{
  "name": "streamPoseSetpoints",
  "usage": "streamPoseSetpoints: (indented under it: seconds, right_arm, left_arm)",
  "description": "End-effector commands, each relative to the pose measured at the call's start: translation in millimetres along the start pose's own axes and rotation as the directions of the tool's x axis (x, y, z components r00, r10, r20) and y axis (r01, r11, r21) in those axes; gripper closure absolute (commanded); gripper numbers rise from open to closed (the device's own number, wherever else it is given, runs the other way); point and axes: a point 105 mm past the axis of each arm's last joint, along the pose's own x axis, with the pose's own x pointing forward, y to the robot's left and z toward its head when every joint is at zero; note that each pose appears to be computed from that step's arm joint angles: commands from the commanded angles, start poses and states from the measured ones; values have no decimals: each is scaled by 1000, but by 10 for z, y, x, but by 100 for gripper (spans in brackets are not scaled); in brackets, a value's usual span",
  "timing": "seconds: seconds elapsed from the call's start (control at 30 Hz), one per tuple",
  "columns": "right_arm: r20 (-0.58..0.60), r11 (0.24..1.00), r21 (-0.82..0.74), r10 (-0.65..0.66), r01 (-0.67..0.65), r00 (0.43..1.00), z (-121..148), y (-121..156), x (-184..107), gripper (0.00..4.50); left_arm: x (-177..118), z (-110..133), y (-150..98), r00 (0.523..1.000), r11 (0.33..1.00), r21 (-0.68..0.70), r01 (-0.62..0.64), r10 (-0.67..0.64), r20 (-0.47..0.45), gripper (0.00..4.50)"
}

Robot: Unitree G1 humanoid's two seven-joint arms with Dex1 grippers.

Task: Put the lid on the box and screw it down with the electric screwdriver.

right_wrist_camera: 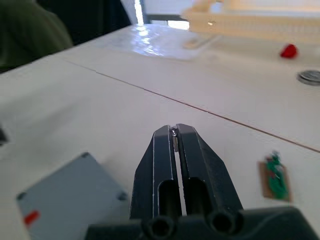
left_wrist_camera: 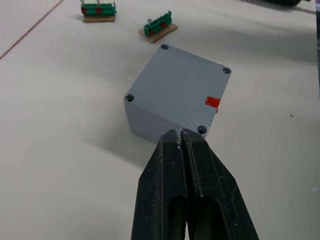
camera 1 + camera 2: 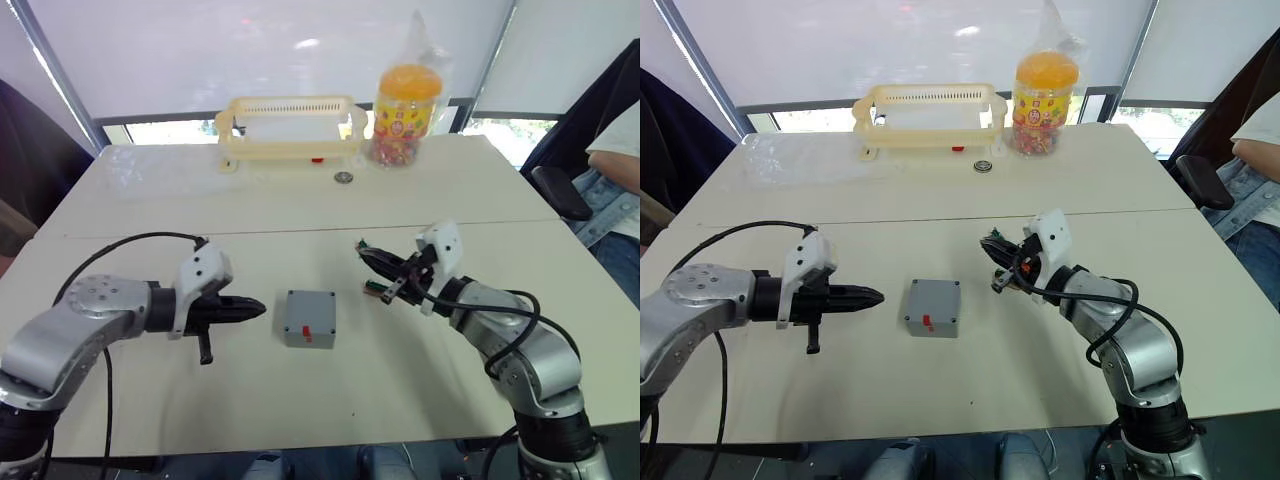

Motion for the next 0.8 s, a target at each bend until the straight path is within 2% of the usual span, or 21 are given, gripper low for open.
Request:
streamPoseSetpoints:
  seconds: [0.03,0.27,0.8]
  right_arm:
    - [5,997,-28,69,-69,998,6,139,86,446]
    - [-54,993,-29,116,-117,992,-185,210,123,446]
    - [-101,993,-36,107,-111,989,-342,193,100,446]
  left_arm:
    - [-80,65,67,999,999,10,-36,35,39,446]
    - [-95,32,65,998,999,-4,-55,55,41,446]
    - [-55,29,16,997,998,-13,-60,61,48,446]
